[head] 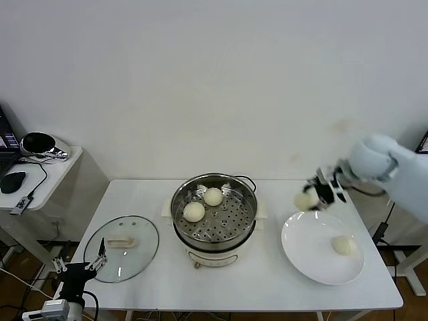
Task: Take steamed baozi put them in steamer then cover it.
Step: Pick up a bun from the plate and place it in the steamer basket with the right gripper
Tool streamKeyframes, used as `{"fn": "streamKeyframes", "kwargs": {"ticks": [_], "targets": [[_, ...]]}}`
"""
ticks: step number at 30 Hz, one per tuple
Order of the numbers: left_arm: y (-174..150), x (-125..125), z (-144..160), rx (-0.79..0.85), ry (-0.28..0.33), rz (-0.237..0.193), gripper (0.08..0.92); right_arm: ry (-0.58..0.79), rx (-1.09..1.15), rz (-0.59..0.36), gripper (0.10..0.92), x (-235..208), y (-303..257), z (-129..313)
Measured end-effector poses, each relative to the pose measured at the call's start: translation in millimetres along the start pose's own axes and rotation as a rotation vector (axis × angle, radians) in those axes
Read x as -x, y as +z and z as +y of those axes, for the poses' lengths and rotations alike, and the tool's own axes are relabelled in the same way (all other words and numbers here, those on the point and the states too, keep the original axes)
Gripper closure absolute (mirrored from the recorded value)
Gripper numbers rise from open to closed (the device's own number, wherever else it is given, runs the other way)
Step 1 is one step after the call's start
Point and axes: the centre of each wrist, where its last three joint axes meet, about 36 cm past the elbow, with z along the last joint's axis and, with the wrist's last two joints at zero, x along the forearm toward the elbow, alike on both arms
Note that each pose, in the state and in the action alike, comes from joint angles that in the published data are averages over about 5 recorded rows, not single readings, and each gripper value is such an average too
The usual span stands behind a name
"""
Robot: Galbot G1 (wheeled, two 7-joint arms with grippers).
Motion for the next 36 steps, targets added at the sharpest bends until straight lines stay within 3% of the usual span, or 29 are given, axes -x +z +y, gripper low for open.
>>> {"fn": "streamKeyframes", "kwargs": {"ticks": [7,18,36], "targets": [[-0.9,-2.0,2.7,0.0,-0.016,-0.001,0.177,-0.013,-0.225,-0.086,0.426,11.2,-76.6,-33.2],[-3.0,-4.3,4.8,-0.009,-0.043,-0.005,0.177,-0.102,-0.58,-0.159,0.42,69.0,-172.0,-49.9],[-3.1,-6.9,8.1,-0.02,-0.064,-0.01,0.177,-0.172,-0.914,-0.152,0.412,130.5,-220.9,-40.0]]}}
